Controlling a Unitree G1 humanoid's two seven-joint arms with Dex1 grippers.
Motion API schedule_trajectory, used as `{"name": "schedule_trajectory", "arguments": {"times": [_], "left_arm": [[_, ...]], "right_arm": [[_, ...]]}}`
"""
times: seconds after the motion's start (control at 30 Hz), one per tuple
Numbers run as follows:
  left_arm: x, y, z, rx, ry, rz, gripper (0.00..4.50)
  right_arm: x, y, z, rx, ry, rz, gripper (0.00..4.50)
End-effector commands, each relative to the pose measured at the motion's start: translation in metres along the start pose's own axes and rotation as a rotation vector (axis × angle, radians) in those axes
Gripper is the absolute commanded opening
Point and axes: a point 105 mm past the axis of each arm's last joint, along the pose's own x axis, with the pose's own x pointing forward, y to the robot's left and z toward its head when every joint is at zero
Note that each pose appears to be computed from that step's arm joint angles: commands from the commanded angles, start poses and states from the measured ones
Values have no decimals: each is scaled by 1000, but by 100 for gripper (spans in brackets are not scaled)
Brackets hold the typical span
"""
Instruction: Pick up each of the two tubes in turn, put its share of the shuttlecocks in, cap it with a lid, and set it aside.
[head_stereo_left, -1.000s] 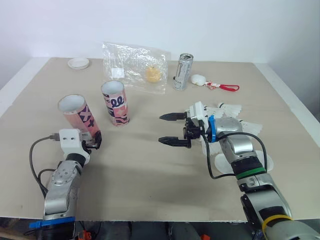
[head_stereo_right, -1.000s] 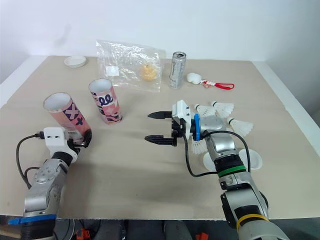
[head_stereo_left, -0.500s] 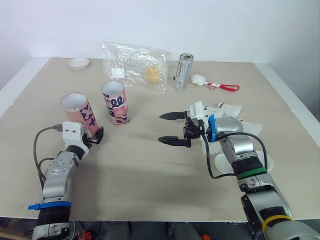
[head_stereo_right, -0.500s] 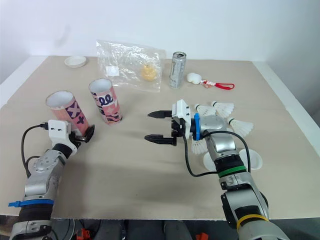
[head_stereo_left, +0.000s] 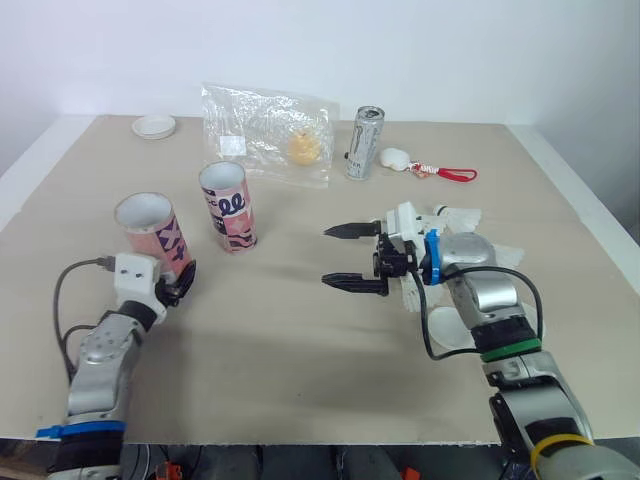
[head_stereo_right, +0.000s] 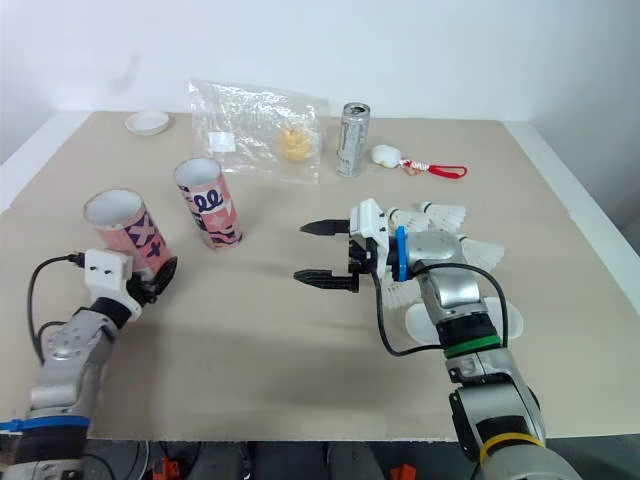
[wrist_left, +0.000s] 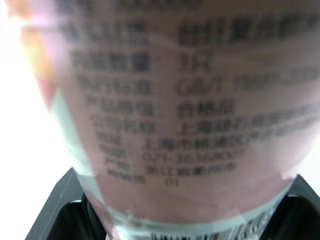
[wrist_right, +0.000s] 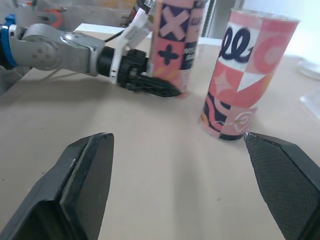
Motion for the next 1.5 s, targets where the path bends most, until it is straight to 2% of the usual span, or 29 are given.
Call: {"name": "schedule_trajectory", "arguments": {"times": [0.03,0.13,0.3,0.47,0.67,0.8,1.1,1.3,1.5], "left_arm": [[-12,-2,27,105,-64,-119,305],[-19,-11,33,174,-47,-235,305],[-23,-40,47,324,-2,-549,305],[-22,-86,56,453,92,-908,305],[-12,-118,62,508,181,-1121,305],[-1,-129,58,536,244,-1190,305],[14,-144,53,590,289,-1227,305],[15,-152,57,587,289,-1246,305],[16,-158,60,583,280,-1246,305]], "right_arm": [[-8,9,18,-30,-40,-31,450],[-13,17,21,-19,-39,-53,450],[-25,23,34,1,-52,-185,450],[-43,32,38,66,-29,-420,450],[-54,46,34,130,60,-712,450],[-65,59,25,182,156,-869,450],[-78,92,3,328,291,-1005,450],[-82,91,-11,404,290,-1062,450],[-87,75,-20,411,290,-1087,450]]}}
